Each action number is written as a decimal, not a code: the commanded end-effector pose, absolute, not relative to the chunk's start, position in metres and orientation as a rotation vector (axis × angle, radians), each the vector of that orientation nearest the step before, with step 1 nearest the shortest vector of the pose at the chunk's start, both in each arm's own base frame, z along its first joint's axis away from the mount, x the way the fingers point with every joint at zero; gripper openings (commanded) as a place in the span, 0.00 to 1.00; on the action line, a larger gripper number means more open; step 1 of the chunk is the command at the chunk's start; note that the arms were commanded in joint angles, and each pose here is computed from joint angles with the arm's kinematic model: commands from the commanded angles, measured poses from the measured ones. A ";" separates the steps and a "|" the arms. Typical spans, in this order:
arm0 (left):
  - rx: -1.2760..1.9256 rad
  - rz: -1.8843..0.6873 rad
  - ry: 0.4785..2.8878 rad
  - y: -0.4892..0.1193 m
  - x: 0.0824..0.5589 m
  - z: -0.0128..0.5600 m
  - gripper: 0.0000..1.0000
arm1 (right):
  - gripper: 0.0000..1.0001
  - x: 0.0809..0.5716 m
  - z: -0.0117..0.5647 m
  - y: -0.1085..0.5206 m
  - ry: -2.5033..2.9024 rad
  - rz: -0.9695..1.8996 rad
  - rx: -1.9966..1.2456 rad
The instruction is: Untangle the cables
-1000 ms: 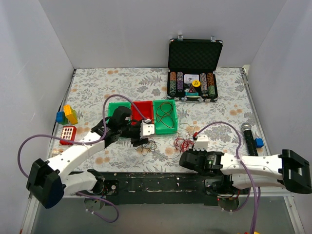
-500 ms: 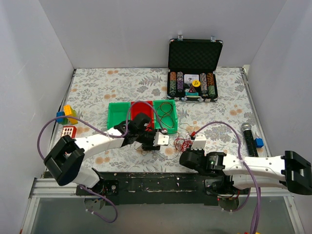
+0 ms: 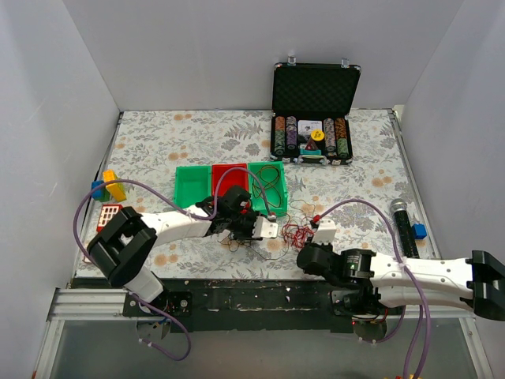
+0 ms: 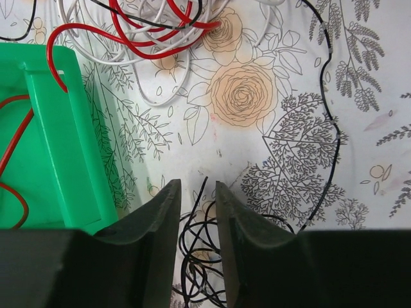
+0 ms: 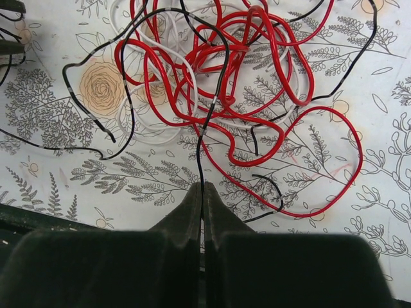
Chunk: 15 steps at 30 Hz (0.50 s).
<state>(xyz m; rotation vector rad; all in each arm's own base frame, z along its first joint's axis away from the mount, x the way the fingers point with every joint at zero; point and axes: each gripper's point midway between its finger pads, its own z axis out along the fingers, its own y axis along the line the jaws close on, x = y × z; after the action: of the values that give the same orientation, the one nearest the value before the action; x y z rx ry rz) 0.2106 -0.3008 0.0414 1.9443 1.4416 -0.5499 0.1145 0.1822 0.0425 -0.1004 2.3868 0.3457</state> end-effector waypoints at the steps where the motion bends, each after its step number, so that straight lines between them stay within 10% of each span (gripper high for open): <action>1: 1.927 -0.499 1.373 -0.312 0.224 0.058 0.22 | 0.01 0.116 0.048 0.182 2.366 0.375 -0.095; 6: 1.900 -0.487 1.371 -0.313 0.227 0.068 0.01 | 0.01 0.117 0.052 0.182 2.353 0.384 -0.104; 15: 1.575 -0.366 1.408 -0.316 0.261 0.205 0.00 | 0.01 0.118 0.045 0.184 2.368 0.333 -0.145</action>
<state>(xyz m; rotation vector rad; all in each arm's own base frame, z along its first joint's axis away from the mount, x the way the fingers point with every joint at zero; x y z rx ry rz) 0.2409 -0.3143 0.1028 1.8030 1.4602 -0.4512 0.1149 0.1817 0.0453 -0.1325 2.3750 0.3503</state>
